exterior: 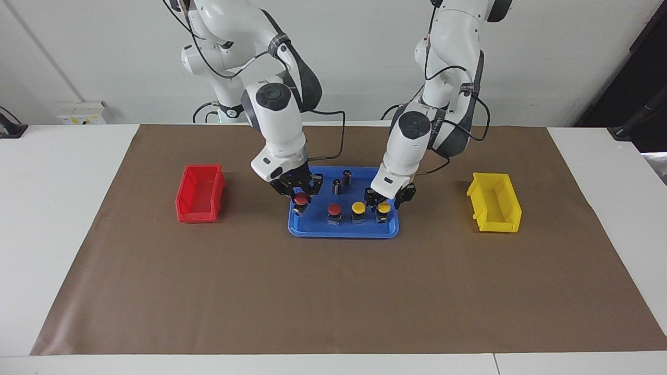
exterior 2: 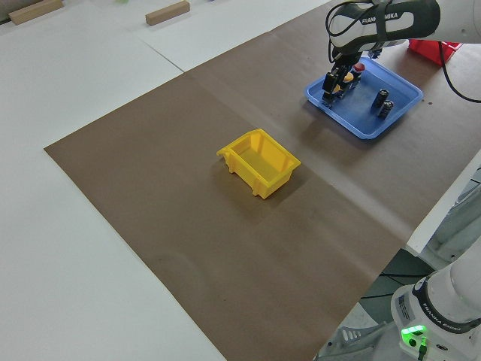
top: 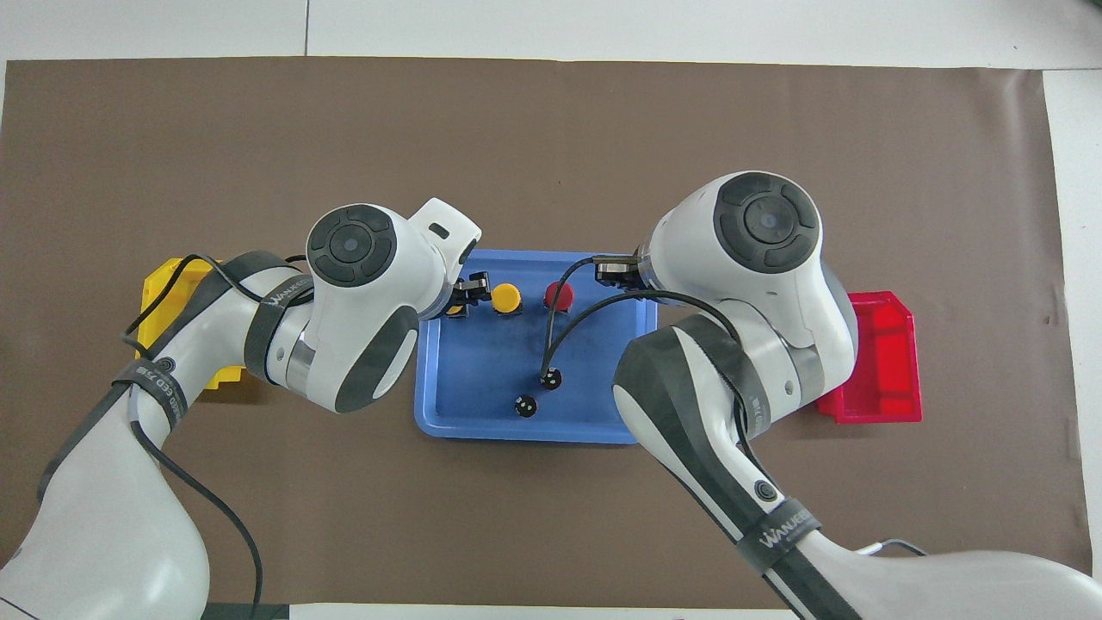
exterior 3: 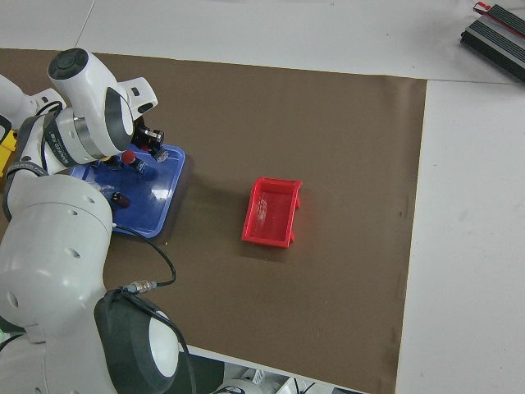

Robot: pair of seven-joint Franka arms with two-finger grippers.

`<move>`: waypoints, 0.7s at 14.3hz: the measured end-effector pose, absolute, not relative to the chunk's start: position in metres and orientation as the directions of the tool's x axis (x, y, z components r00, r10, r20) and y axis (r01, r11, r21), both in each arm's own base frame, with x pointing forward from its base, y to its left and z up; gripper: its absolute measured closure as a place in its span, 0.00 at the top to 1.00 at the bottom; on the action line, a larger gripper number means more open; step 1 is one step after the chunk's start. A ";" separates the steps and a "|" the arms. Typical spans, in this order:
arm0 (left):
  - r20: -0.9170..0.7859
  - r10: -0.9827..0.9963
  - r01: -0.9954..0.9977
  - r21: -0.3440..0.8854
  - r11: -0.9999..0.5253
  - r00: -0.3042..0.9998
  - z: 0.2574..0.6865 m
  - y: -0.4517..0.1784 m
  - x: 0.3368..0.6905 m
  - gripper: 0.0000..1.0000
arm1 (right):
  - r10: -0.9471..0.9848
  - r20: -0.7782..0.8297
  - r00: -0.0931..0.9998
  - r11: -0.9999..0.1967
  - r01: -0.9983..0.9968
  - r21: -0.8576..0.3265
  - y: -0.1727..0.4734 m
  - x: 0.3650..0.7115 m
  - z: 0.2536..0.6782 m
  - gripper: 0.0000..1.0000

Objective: Sort red and yellow buttons by color
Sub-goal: 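Grasp the yellow button with the left gripper while the right gripper grasps red, then carry the yellow button to the yellow bin while the right gripper carries red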

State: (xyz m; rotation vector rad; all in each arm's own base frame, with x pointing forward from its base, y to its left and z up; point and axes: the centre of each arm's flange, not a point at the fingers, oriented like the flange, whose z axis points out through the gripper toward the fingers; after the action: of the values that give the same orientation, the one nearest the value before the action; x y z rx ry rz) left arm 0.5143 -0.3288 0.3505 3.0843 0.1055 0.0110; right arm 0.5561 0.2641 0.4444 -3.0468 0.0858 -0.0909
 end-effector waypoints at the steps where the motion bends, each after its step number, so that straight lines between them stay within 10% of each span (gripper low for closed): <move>1: 0.005 0.077 0.077 0.056 -0.995 0.997 0.350 -0.329 0.514 0.60 | -0.035 0.052 0.998 -0.996 -0.031 -0.086 0.255 0.555 0.455 0.41; 5: 0.012 0.097 0.096 0.062 -0.993 0.995 0.354 -0.329 0.517 0.41 | 0.061 -0.021 0.998 -0.997 0.060 -0.046 0.171 0.561 0.477 0.41; 10: -0.001 0.113 0.113 0.046 -0.993 0.994 0.372 -0.323 0.522 0.41 | 0.170 -0.034 0.985 -0.985 0.169 -0.046 0.055 0.553 0.488 0.41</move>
State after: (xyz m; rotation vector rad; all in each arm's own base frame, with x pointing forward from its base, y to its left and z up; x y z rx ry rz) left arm 0.5223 -0.3225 0.3719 3.0905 0.1752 0.0021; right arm 0.5528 0.0553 0.4883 -3.0871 -0.2638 0.0581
